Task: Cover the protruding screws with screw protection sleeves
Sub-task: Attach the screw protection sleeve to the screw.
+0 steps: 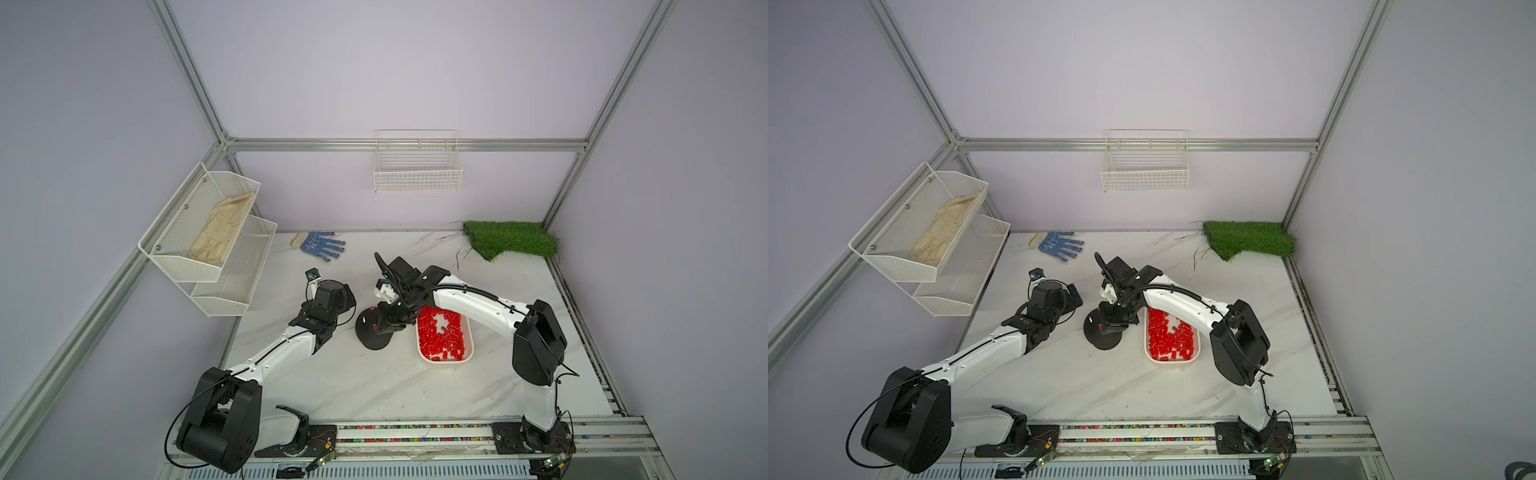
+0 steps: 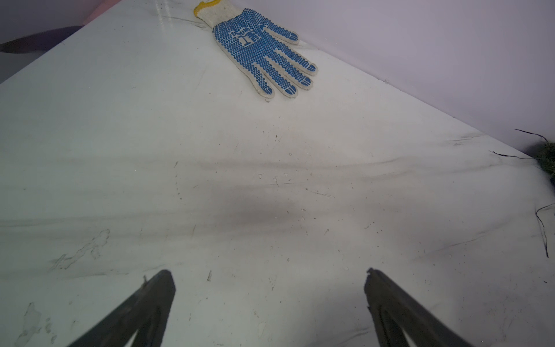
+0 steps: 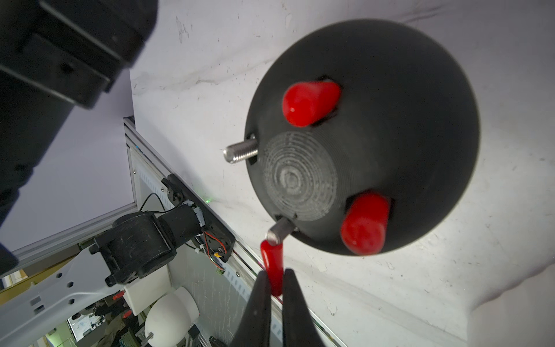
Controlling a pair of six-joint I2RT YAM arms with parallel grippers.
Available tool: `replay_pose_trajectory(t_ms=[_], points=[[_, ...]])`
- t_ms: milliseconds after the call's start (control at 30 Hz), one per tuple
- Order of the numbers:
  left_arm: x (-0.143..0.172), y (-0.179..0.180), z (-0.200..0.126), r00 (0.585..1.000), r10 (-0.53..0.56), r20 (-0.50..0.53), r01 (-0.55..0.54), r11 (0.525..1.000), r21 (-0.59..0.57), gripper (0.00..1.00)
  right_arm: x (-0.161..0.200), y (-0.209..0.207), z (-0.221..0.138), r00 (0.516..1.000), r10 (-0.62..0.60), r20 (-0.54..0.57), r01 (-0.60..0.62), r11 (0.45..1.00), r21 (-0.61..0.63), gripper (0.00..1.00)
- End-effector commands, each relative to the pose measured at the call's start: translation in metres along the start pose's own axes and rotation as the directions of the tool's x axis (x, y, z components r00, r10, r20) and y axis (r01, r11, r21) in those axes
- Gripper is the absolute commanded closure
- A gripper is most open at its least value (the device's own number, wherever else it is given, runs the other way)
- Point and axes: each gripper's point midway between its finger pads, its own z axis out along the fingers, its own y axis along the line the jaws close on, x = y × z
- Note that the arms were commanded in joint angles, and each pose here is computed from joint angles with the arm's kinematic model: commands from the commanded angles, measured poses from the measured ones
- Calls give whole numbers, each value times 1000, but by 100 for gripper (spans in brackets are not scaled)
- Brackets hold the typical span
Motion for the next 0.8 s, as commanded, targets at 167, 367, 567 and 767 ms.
replay_pose_trajectory(t_ms=[167,367,567,767], points=[[-2,2,-5,999,-13,32,13,1000,6,0,-8,1,-2,1000,-12,18,12,1000,-3,89],[-1,3,-4,999,-13,32,13,1000,3,0,-11,4,-7,999,-17,35,17,1000,-6,89],[2,3,-3,1000,-17,25,17,1000,4,0,-12,4,-8,999,-14,41,14,1000,0,88],[1,4,-4,999,-18,29,18,1000,4,0,-14,5,-8,999,-13,44,13,1000,-4,89]])
